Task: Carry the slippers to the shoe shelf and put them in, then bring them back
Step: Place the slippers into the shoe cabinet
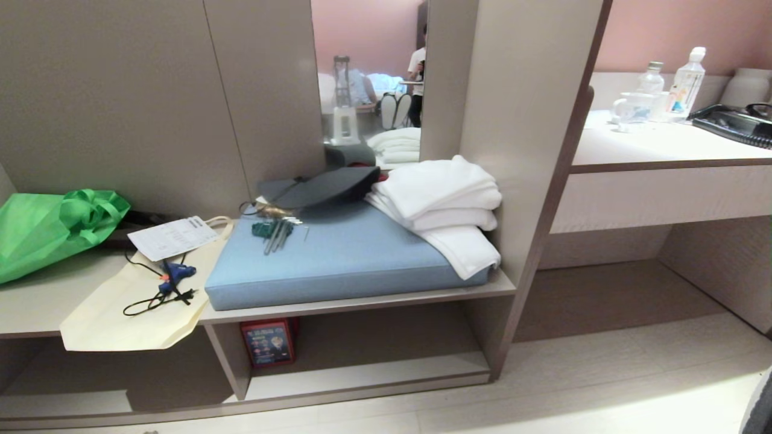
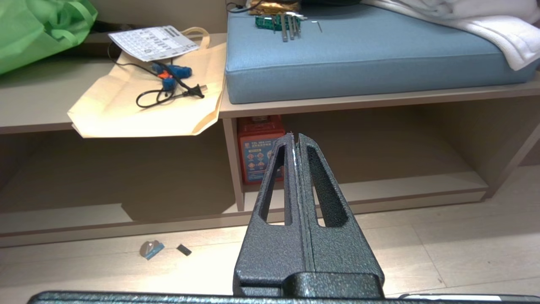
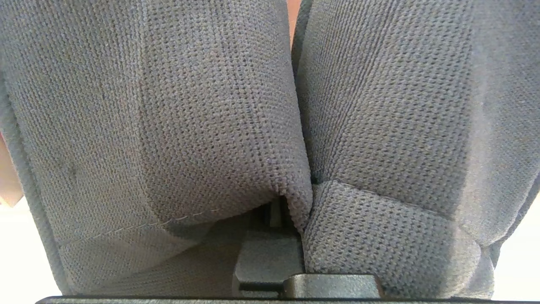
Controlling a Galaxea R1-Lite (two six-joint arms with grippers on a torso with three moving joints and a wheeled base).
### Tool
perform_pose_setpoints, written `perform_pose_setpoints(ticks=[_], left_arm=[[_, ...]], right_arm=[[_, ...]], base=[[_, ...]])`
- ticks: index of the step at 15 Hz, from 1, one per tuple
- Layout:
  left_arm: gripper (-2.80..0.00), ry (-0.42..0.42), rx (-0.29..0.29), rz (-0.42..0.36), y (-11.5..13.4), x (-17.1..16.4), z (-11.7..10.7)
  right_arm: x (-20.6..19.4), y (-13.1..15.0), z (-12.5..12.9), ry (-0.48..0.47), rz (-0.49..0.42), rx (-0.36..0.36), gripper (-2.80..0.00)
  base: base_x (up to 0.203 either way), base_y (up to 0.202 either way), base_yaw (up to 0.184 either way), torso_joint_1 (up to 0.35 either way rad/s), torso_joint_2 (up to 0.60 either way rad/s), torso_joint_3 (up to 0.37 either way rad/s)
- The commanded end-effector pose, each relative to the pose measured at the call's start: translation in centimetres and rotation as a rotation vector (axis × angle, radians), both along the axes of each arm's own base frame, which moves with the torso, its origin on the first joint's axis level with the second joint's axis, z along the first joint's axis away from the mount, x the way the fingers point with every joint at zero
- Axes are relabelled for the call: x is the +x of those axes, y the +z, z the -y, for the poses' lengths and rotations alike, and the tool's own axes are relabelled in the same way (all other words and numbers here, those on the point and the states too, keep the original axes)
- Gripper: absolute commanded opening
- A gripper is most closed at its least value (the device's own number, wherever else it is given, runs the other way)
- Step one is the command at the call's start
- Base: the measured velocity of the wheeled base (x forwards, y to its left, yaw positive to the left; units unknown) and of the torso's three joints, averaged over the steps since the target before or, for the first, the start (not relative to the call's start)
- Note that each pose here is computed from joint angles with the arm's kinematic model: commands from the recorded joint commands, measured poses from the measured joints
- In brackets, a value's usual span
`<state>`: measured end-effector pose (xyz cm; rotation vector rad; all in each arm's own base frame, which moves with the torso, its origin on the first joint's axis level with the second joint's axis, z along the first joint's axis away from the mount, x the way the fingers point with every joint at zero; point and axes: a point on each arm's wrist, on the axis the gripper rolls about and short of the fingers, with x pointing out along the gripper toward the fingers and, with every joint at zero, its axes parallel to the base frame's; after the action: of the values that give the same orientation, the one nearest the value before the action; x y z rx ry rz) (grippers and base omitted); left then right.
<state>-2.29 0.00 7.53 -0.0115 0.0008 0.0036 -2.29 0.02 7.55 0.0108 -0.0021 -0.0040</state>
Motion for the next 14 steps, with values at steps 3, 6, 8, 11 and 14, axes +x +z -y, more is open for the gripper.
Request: perform_pose_setpoints(ticks=[3,6,8,11,14], left_arm=[[-2.80,-0.001,-0.001,-0.001,0.00,0.01,0.00],[-2.80,-0.001,-0.001,-0.001,0.00,0.01,0.00],[-2.80,-0.002,-0.001,-0.001,0.00,0.01,0.00],[-2.80,-0.001,-0.001,0.000,0.01,0.01,0.00],[-2.80,-0.002,-0.001,-0.001,0.00,0.01,0.00]], right_arm=[[0.00,0.01,0.00,-0.001,0.001,0.008,-2.80],[0.00,0.01,0.00,-0.001,0.001,0.008,-2.80],[0.00,0.01,0.00,-0.001,0.001,0.008,-2.80],[0.00,0.01,0.00,-0.001,0.001,0.004,-2.80],[0.00,0.01,0.00,-0.001,0.001,0.008,-2.80]], base=[[0.000,0.000,0.000,0.000,0.00,0.000],[0.000,0.000,0.000,0.000,0.00,0.000],[0.000,0.000,0.000,0.000,0.00,0.000],[0.000,0.000,0.000,0.000,0.00,-0.033],[0.000,0.000,0.000,0.006,0.00,-0.181]])
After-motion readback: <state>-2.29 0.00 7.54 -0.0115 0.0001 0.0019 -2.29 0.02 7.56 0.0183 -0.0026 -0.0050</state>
